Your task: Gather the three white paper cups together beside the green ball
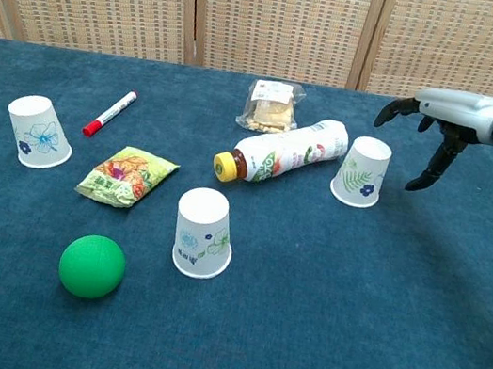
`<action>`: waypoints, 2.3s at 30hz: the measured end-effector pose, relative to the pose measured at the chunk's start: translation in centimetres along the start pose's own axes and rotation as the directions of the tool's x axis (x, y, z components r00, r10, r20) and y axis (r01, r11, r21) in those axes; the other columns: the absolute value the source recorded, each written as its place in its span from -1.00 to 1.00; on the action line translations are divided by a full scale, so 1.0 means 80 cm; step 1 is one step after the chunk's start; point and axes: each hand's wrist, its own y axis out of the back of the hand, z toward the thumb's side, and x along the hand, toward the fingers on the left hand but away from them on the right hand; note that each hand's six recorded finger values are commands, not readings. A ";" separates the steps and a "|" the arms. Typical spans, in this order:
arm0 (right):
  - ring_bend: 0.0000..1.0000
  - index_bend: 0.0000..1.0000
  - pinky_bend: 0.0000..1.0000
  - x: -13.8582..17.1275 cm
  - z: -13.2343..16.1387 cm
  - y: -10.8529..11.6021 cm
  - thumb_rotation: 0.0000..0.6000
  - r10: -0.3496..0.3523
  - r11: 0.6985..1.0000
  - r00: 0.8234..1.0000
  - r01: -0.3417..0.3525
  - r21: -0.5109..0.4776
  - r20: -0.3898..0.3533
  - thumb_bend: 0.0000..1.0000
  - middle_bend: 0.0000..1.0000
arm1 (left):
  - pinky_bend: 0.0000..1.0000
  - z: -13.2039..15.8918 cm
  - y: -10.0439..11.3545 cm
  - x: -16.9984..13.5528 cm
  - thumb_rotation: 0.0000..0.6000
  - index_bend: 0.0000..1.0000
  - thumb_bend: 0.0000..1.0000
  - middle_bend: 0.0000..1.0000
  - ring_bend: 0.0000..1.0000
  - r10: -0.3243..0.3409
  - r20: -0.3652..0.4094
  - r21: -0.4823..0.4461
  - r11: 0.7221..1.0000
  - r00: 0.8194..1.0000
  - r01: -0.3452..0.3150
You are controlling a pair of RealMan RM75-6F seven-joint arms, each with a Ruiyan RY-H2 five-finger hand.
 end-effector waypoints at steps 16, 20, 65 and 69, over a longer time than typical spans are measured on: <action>-0.02 0.02 -0.01 -0.035 0.033 -0.019 1.00 -0.047 0.997 0.999 0.047 -0.057 -0.005 -0.24 0.05 | -1.00 -0.004 -0.002 0.005 1.00 -1.00 -1.00 -1.00 -1.00 -0.008 -0.012 0.003 1.000 1.000 0.008; 0.02 0.04 0.05 -0.035 0.035 -0.017 1.00 -0.060 0.996 0.998 0.059 -0.072 -0.007 -0.16 0.11 | -1.00 -0.004 -0.003 0.005 1.00 -1.00 -1.00 -1.00 -1.00 -0.019 -0.010 0.008 1.000 1.000 0.019; -0.08 -0.10 0.04 0.065 0.232 -0.043 1.00 0.075 0.993 0.919 -0.035 0.111 -0.387 -0.16 -0.01 | -1.00 0.004 0.016 -0.012 1.00 -1.00 -1.00 -1.00 -1.00 -0.006 0.077 -0.062 0.998 0.997 0.011; -0.66 -0.77 -0.48 0.061 0.233 -0.042 1.00 0.062 0.992 0.922 -0.015 0.124 -0.382 -0.67 -0.70 | -1.00 0.004 0.016 -0.013 1.00 -1.00 -1.00 -1.00 -1.00 -0.005 0.078 -0.062 0.998 0.997 0.010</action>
